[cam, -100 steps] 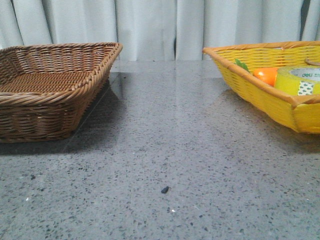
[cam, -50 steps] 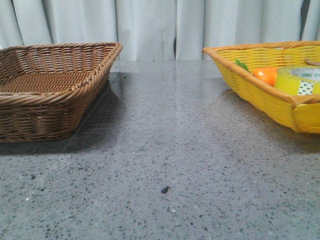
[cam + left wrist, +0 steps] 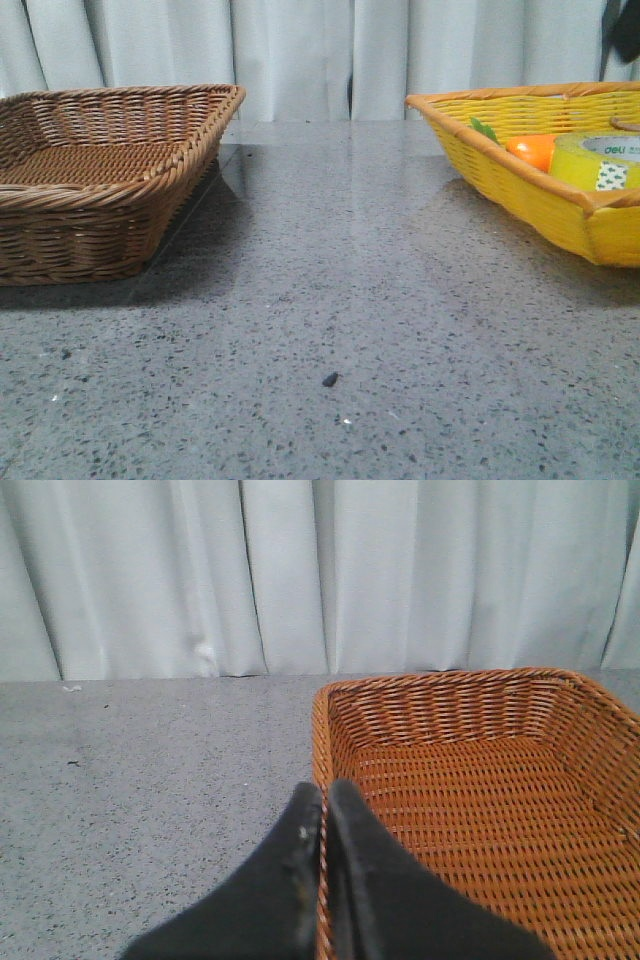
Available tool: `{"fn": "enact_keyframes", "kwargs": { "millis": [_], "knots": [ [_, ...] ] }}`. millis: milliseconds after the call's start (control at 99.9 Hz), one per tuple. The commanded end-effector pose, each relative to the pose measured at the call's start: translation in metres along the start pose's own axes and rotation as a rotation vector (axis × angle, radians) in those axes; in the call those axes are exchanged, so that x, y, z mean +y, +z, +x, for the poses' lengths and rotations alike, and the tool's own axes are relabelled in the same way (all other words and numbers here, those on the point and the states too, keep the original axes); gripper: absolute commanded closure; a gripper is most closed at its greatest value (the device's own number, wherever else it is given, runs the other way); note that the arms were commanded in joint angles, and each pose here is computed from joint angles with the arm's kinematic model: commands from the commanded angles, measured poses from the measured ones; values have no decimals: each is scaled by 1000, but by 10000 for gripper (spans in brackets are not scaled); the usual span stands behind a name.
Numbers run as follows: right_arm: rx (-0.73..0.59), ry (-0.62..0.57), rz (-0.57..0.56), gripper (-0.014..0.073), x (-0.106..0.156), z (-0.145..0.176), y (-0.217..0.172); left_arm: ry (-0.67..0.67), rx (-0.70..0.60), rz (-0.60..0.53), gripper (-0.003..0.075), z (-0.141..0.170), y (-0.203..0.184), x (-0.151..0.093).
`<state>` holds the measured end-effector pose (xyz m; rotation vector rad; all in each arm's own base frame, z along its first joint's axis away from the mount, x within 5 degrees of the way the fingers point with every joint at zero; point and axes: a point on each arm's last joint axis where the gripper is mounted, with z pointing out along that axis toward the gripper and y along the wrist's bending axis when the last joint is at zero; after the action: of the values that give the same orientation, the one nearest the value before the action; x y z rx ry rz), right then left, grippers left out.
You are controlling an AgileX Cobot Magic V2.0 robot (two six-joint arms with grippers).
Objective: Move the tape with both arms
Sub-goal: 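Reach the right gripper into the yellow basket, grasp the yellow tape roll, lift, then lower the tape roll onto the table center and open the right gripper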
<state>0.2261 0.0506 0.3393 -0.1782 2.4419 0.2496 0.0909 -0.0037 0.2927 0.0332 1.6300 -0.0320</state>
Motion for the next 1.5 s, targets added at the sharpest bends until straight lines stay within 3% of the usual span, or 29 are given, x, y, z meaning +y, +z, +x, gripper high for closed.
{"fn": "enact_keyframes", "kwargs": {
  "millis": [0,450,550,781,1071,1251,1491],
  "knots": [
    [-11,-24,-14,278,5,-18,11,-9,-99,0,741,-18,0,0],
    [211,-13,4,299,-1,-19,80,-8,-144,1,741,-22,0,0],
    [223,-12,5,366,-2,-18,85,-8,-144,1,741,-22,0,0],
    [223,-12,5,670,-2,-18,86,-8,-144,1,741,-22,0,0],
    [225,-23,-6,653,3,-33,67,-12,-144,1,741,-22,0,0],
    [149,-98,-57,650,29,-61,23,-12,-144,1,741,-22,0,0],
    [100,-303,-222,650,105,-69,-9,-16,-144,2,741,-22,0,0]
  ]
}}
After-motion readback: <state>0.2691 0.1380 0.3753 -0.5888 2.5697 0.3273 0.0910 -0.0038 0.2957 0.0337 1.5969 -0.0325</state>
